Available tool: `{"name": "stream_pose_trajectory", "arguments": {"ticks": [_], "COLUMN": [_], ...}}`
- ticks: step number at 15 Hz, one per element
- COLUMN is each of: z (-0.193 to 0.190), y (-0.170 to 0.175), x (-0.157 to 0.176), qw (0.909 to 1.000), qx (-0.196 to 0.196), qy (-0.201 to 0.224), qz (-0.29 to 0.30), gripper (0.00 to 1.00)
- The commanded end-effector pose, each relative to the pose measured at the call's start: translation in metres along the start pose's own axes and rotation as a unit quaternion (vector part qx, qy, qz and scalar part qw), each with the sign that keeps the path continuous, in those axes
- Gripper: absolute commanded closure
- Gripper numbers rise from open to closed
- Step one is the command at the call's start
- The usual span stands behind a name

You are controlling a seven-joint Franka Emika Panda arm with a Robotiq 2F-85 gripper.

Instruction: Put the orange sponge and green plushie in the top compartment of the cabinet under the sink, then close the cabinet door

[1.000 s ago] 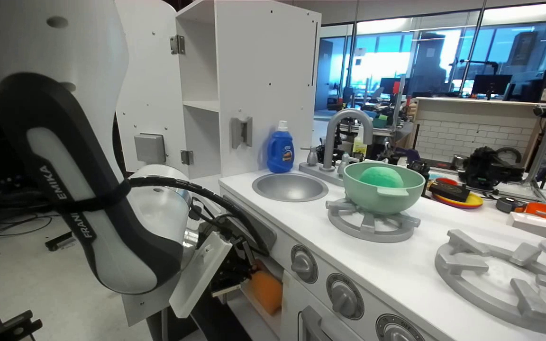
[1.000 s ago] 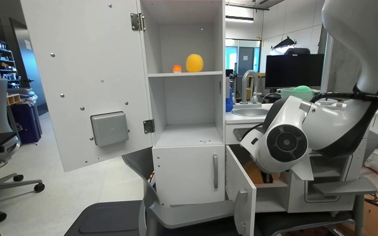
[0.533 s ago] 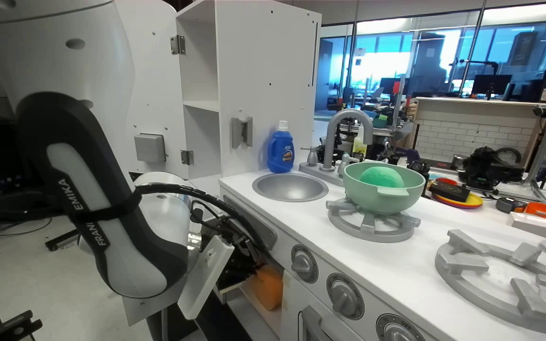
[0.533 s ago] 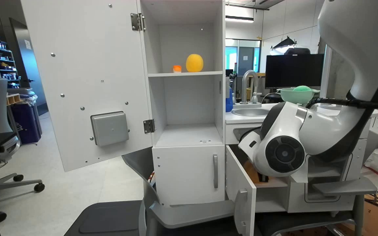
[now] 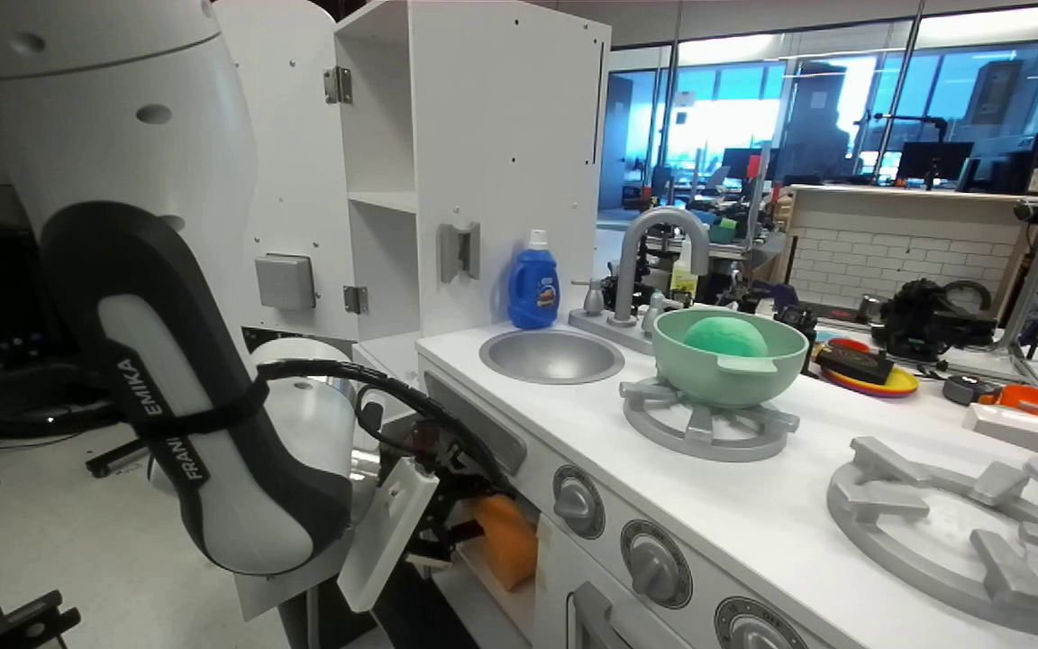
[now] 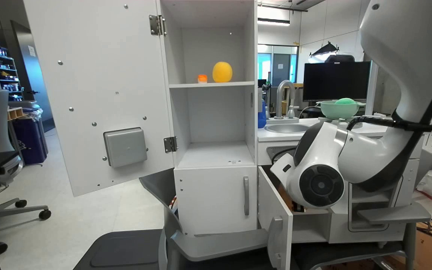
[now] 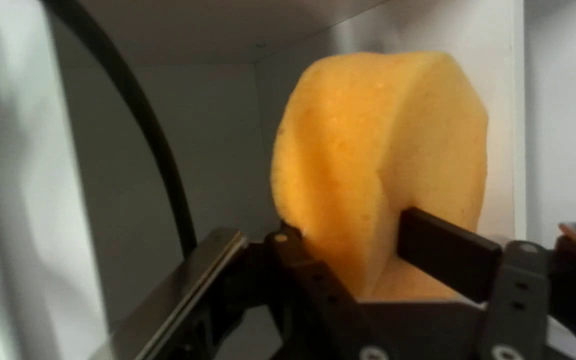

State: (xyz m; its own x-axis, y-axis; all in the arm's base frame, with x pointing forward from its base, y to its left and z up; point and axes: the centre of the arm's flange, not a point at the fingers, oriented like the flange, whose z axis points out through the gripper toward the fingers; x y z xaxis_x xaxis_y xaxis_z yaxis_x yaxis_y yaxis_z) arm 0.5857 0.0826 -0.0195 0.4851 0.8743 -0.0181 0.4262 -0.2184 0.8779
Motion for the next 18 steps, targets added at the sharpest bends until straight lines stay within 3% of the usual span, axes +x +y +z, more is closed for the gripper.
{"name": "stream_pose_trajectory", "arguments": {"ticks": [1,3,4,10,16,18], "z": [0.000,-0.007,-0.010,-0.023,0.024,0.037], "y": [0.003,0.004,0.004,-0.004,-0.007,-0.009], "x": [0.010,0.013,0.015,0.025,0.032,0.024], "qw": [0.9996,0.9992,0.9989,0.9963,0.9914,0.9923], "qx": [-0.014,-0.014,-0.013,-0.016,-0.071,-0.070], "qy": [0.015,0.023,0.027,0.057,0.052,0.038], "qz": [0.018,0.030,0.035,0.063,0.097,0.095], "gripper": [0.16,0.01,0.00,0.00,0.00,0.00]}}
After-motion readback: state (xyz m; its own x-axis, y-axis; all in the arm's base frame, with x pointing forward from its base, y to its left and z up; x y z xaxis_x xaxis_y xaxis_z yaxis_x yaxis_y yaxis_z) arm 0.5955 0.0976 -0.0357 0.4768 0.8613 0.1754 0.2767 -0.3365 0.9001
